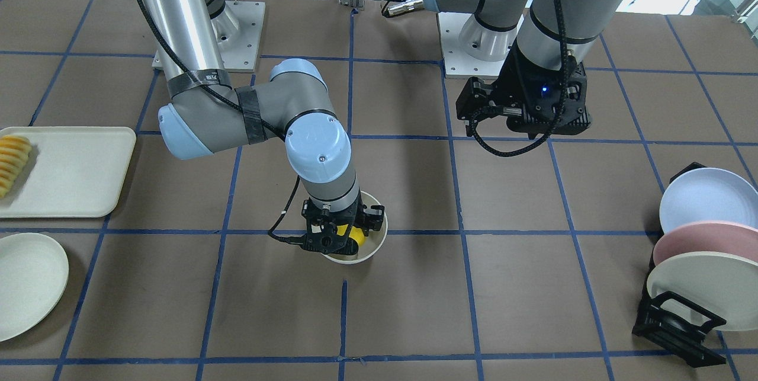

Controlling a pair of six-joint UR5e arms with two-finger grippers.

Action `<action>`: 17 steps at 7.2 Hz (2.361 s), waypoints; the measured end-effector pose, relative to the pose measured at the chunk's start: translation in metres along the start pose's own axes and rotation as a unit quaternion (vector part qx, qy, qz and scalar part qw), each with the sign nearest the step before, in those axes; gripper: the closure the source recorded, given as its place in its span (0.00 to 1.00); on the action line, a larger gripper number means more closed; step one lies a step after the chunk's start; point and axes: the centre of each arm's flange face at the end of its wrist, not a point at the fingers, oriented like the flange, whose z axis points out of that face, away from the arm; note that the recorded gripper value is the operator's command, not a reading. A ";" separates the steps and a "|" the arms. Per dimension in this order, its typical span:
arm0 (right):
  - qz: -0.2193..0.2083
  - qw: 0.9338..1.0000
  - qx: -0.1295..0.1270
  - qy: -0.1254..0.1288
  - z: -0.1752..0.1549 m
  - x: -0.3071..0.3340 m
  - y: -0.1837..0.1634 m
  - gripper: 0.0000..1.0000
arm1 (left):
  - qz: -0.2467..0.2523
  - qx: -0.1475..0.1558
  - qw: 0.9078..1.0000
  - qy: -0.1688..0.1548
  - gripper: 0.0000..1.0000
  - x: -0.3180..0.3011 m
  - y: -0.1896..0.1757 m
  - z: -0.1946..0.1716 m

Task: Place bowl and put lemon in it

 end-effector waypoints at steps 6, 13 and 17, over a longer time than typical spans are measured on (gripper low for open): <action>-0.017 1.000 0.012 0.010 -0.085 0.043 -0.004 0.00 | -0.001 0.002 1.000 0.000 0.00 -0.002 0.000 -0.005; -0.005 0.999 -0.004 0.047 -0.258 0.198 0.045 0.00 | 0.001 0.003 1.000 -0.002 0.00 0.001 0.005 -0.005; -0.007 0.998 -0.011 0.054 -0.267 0.200 0.061 0.00 | 0.002 0.005 1.000 -0.002 0.00 0.001 0.005 -0.008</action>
